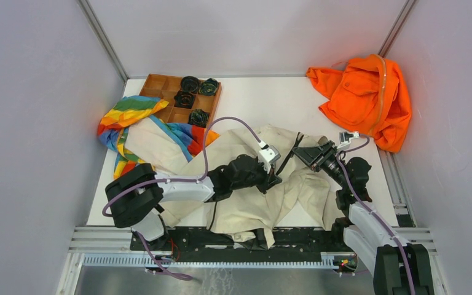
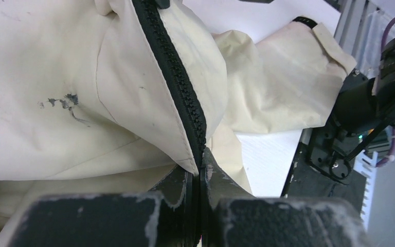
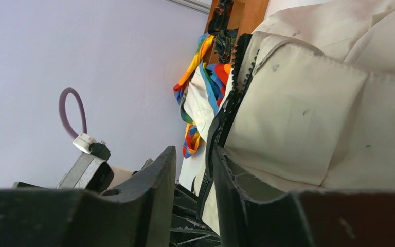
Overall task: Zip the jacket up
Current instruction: Zip the zipper on the jacket.
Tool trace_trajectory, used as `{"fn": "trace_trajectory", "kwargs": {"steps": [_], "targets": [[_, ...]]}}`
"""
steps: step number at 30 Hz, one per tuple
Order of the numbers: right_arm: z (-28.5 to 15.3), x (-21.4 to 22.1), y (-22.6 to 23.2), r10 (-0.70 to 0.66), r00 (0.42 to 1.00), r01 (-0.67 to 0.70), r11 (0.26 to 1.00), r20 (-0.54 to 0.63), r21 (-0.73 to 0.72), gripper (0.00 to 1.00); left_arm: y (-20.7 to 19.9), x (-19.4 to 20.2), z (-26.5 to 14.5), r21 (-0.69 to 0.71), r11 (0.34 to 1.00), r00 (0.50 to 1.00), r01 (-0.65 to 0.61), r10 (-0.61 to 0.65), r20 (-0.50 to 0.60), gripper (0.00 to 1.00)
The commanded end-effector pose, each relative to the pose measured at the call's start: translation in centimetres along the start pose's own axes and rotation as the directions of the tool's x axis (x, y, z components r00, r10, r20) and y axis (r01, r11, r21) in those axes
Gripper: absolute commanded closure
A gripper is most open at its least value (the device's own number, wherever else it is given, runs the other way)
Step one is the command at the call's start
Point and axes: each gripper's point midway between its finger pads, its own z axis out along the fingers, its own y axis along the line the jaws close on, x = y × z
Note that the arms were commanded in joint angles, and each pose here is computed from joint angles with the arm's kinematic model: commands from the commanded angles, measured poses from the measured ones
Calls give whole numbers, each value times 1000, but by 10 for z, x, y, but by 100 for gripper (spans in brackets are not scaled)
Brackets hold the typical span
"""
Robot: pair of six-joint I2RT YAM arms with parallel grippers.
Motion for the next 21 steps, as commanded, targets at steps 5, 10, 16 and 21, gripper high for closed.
{"fn": "trace_trajectory", "kwargs": {"steps": [5,10,16,21], "targets": [[0,-4,1,-29,999,29,1000,24,-5,72,-5,-28,0,-63,986,985,-157,160,55,98],[-1,-2,-14,-103,995,102,992,7,73,70,3,-30,-3,-133,974,980,-185,193,46,98],[-3,-1,-21,-165,986,166,980,-16,110,64,13,-33,-9,-219,948,970,-231,241,17,98],[-3,-3,-23,-201,979,203,971,-25,128,65,15,-33,-12,-265,915,951,-304,308,-29,98]]}}
